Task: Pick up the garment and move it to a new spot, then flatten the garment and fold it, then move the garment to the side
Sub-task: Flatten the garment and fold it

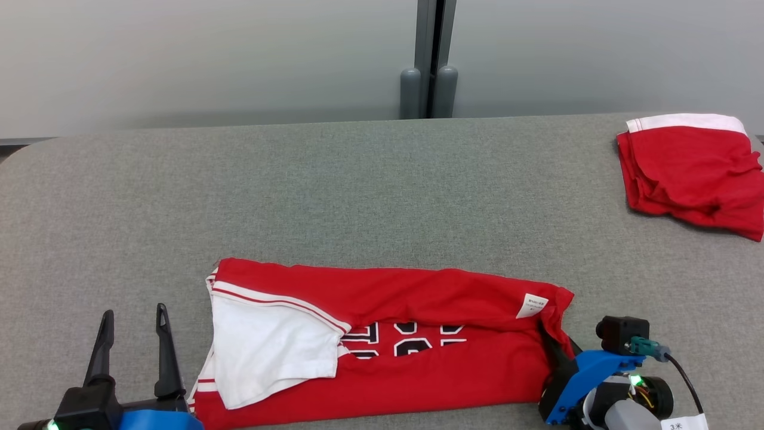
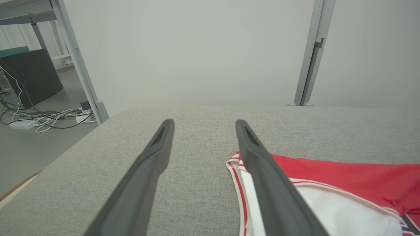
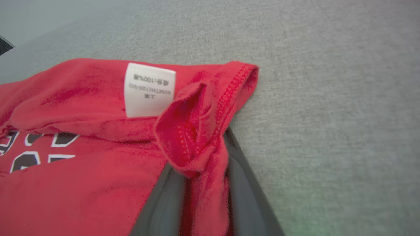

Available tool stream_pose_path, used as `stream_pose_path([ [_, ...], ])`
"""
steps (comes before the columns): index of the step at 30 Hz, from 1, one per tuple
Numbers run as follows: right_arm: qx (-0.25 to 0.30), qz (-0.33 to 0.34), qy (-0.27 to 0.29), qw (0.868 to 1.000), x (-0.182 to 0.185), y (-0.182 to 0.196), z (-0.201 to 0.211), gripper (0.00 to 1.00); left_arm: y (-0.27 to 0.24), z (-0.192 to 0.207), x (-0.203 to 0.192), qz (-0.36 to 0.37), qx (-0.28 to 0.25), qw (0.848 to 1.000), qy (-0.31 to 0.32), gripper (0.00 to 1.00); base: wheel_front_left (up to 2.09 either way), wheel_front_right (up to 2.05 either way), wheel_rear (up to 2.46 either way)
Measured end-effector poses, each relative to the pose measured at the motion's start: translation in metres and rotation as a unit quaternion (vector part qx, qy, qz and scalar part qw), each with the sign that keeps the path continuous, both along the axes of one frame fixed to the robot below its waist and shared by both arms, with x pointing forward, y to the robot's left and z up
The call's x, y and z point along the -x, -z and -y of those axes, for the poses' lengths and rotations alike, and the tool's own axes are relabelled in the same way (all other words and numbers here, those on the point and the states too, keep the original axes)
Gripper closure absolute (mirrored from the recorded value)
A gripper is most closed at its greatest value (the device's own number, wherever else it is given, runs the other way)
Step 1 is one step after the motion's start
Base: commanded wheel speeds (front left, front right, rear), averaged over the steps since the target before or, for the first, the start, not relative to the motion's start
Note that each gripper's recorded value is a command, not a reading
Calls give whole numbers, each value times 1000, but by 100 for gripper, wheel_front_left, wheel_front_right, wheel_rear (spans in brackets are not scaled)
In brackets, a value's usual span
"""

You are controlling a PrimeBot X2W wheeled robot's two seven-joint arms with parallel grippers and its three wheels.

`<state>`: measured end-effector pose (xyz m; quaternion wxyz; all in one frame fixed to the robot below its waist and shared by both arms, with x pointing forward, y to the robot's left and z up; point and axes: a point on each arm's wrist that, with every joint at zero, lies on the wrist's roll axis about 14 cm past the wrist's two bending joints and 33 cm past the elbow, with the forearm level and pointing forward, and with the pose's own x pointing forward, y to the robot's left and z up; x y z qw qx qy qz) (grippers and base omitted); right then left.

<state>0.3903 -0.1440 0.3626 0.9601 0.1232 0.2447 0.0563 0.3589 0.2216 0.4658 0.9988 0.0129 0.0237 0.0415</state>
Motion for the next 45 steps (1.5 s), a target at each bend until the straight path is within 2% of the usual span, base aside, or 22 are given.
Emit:
stream_pose_path([
  [5,-9,16,17,1000,-4,-6,7,100,-1,-1,0,2,-1,1000,-2,0,0,0,0],
  [7,-3,25,37,999,-8,-10,26,100,-1,-1,0,2,-2,1000,-3,0,0,0,0],
  [8,10,35,60,998,-13,-17,52,100,-1,-2,0,2,-3,1000,-3,0,0,0,0],
  [9,10,35,60,998,-13,-17,52,100,-1,-2,0,2,-3,1000,-3,0,0,0,0],
  [16,73,55,122,988,-11,-37,140,100,0,2,0,0,-2,1000,2,0,0,0,0],
  [19,87,61,129,986,-11,-45,157,100,2,3,1,-4,-1,1000,4,0,0,0,0],
  [22,89,65,124,986,-15,-51,156,100,3,5,1,-4,0,1000,5,0,0,0,0],
  [26,77,80,106,988,-23,-59,138,100,3,6,1,-4,0,1000,6,0,0,0,0],
  [34,4,120,35,992,-37,-80,58,100,4,6,3,-7,2,1000,5,0,0,0,0],
  [45,-86,158,-88,980,-33,-122,-63,100,9,8,5,-14,5,1000,4,0,0,0,0],
])
